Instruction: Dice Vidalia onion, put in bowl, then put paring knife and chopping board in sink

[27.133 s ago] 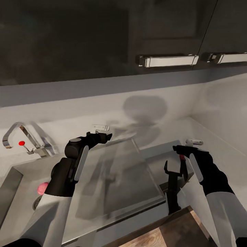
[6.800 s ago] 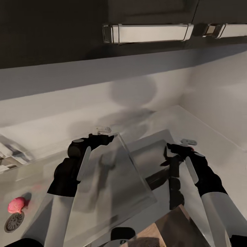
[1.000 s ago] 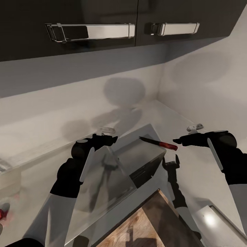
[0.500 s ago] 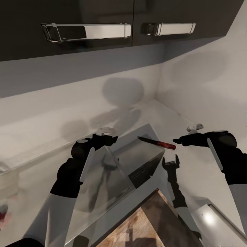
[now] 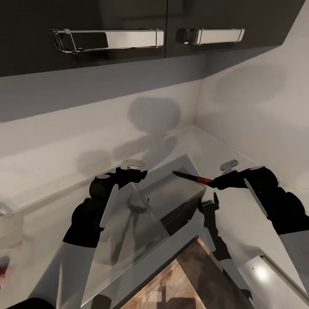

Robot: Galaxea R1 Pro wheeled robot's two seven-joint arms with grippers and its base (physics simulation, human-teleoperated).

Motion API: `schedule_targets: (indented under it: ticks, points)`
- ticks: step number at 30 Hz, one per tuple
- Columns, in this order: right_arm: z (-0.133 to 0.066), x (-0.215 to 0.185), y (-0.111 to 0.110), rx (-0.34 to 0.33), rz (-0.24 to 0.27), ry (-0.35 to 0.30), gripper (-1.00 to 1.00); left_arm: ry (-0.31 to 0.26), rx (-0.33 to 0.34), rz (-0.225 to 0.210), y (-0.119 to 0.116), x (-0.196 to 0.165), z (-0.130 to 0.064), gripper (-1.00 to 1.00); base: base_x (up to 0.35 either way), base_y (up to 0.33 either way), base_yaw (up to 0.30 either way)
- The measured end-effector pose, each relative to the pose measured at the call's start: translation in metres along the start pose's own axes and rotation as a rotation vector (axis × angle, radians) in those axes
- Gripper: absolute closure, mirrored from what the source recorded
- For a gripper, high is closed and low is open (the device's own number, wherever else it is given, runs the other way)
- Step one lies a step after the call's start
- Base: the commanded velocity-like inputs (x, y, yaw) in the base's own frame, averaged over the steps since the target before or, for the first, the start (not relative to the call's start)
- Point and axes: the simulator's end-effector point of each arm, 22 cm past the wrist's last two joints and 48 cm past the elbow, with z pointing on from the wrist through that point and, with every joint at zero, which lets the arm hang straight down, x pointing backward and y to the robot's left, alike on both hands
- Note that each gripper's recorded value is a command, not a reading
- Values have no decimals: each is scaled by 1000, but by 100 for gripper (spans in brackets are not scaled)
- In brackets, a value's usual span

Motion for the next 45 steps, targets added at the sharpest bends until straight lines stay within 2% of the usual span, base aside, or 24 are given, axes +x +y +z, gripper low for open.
schedule_targets:
  ticks: [45]
  points:
    - [1,2,2,-3,-2,5,-100,0,1,0,-1,0,0,-100,0,0,0]
